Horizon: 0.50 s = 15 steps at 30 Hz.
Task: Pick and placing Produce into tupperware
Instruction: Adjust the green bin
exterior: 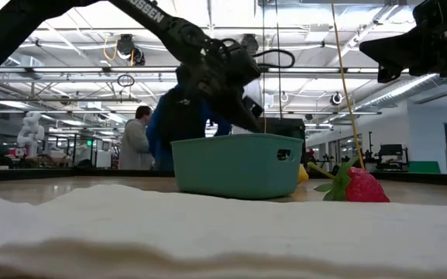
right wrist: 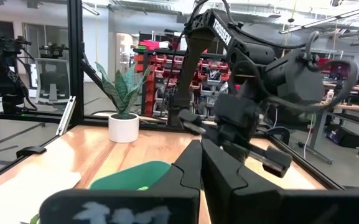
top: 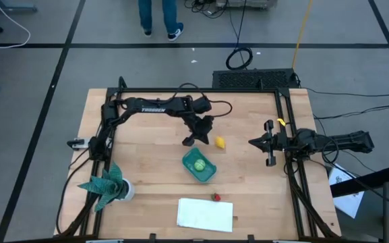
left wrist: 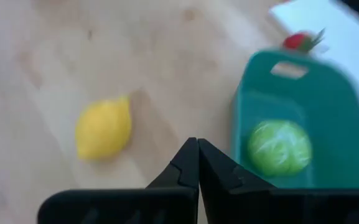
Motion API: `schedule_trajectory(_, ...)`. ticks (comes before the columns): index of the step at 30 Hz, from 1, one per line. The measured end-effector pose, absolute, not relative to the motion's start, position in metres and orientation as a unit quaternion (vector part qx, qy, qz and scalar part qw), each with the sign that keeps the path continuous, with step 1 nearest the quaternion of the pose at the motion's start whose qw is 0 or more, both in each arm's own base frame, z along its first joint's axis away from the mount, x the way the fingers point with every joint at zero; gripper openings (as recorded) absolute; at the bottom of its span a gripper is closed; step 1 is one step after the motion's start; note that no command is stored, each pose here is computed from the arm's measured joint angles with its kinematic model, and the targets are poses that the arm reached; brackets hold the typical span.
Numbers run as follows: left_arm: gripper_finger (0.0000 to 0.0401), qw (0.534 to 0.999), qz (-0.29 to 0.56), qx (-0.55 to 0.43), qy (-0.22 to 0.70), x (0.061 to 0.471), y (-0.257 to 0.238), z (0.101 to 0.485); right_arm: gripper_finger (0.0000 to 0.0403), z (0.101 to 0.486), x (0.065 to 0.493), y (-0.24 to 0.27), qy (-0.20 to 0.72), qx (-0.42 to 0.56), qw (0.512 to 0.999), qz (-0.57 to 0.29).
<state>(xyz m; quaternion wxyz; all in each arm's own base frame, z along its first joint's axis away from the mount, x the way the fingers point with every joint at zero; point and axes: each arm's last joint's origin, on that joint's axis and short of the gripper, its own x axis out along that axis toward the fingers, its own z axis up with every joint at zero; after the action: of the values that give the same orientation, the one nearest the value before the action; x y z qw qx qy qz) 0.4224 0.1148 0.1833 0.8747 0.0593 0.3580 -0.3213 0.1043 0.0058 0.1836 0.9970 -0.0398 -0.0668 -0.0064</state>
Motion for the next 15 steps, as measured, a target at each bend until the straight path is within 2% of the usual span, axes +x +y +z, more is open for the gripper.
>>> schedule_trajectory(6, 0.0000, 0.863, -0.293, 0.055, 0.409, 0.416, 0.114, 0.173, 0.0000, 0.183, 0.104, 0.006, -0.065, -0.040, 0.997, -0.006)
schedule_trajectory(15, 0.0000, 0.854, -0.300, 0.053, 0.422, 0.414, 0.104, 0.167, 0.0000, 0.183, 0.104, 0.006, -0.066, -0.040, 0.997, -0.006)
